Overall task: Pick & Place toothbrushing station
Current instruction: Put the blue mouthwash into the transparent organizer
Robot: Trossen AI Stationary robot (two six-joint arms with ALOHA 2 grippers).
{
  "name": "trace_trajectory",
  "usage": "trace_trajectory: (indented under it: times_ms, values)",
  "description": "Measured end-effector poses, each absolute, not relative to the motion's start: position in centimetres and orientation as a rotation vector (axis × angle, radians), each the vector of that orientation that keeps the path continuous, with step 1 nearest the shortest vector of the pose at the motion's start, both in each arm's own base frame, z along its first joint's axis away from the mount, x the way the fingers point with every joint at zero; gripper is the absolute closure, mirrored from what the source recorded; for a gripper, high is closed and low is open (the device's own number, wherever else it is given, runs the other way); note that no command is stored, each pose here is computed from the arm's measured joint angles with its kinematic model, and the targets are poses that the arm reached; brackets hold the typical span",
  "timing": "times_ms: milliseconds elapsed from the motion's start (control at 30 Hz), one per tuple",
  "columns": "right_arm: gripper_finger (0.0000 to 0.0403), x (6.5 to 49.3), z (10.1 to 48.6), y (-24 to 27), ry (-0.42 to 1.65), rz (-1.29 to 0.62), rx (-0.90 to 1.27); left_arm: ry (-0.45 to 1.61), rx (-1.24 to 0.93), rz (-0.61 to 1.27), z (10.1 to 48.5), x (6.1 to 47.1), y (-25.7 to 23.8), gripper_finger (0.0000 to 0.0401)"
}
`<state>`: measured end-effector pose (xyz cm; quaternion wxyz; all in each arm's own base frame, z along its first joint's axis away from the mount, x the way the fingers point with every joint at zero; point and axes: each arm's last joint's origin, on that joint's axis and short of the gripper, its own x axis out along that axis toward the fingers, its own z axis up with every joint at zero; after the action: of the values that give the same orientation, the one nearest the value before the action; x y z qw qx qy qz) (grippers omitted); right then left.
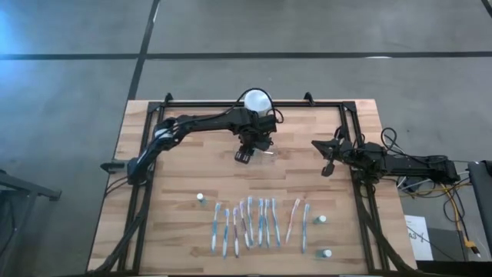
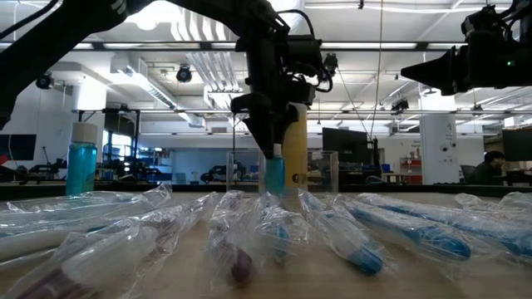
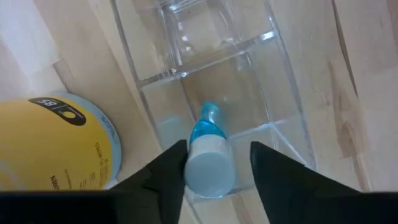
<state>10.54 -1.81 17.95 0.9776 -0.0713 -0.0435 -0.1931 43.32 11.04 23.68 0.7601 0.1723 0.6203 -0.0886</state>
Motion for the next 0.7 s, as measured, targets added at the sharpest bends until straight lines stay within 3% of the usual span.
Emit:
trace_trajectory:
  times_ms: [433,700]
  values:
    - [0.0394,10.5,17.9,-1.8,-0.086,-0.389,-0.144,1.333,0.358,-0.166,25.1,43.4,11.1,0.0198]
    - [0.0394,10.5,17.9,-1.8,-0.086,-0.389,-0.144,1.374,0.302,-0.14,27.9,42.6,10.9,0.0197]
